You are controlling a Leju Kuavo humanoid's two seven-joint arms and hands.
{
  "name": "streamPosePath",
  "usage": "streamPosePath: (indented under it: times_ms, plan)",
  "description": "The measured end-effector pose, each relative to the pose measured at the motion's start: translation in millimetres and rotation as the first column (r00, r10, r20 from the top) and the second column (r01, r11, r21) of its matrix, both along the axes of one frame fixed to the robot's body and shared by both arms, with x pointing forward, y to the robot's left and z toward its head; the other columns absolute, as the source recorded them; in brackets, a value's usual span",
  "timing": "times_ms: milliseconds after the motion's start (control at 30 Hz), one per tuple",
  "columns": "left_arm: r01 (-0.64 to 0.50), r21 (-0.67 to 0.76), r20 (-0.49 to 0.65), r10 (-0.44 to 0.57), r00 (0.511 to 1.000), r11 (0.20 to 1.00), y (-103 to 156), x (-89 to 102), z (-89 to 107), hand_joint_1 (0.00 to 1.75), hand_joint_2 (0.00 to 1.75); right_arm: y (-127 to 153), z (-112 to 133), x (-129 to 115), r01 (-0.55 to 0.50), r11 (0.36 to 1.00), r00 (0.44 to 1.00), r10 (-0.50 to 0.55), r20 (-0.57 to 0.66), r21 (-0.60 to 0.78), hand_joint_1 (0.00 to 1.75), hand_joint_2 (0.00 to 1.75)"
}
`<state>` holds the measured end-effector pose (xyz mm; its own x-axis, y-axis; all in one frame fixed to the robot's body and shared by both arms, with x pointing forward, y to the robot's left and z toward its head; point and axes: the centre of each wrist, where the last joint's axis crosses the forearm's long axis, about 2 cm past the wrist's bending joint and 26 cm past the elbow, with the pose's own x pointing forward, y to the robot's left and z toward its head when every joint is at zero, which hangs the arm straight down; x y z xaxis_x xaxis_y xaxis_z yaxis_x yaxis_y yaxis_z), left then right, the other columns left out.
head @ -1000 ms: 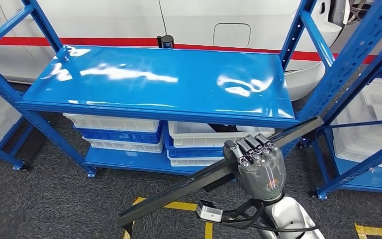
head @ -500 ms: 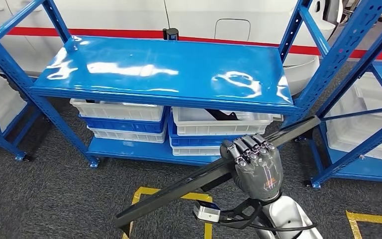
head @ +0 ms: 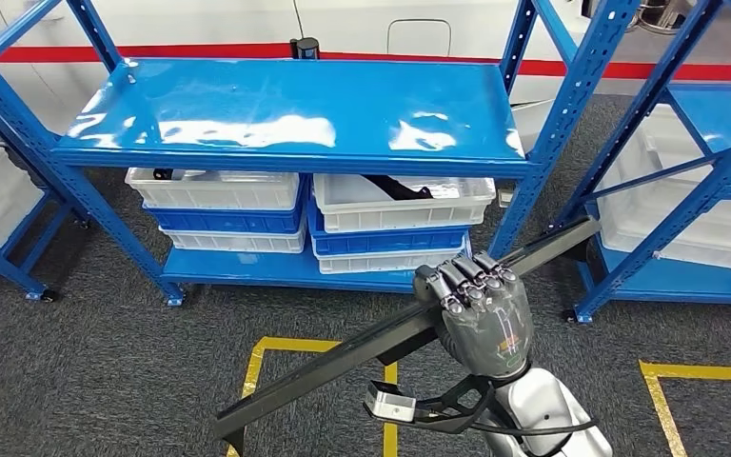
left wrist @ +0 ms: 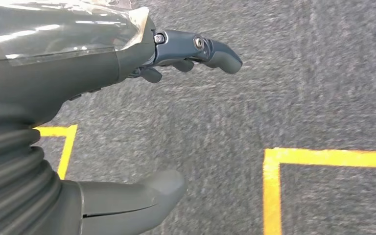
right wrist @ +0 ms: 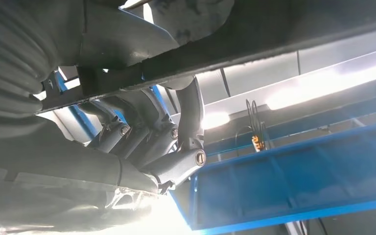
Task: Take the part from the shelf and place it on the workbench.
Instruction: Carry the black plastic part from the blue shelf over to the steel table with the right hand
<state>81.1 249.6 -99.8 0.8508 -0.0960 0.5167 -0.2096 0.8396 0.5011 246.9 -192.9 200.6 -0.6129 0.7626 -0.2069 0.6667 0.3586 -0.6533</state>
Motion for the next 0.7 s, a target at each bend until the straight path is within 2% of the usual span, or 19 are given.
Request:
streamPosePath:
  times_ms: [700]
  plan:
    - [-0.001,0.001,0.009,0.001,1.0,1.0,-0.5,1.4,0.3,0.0,1.75,1.9,-0.3,-0.3,-0.005,1.0,1.0,0.005,-0.001,-0.001,1.75,1.75]
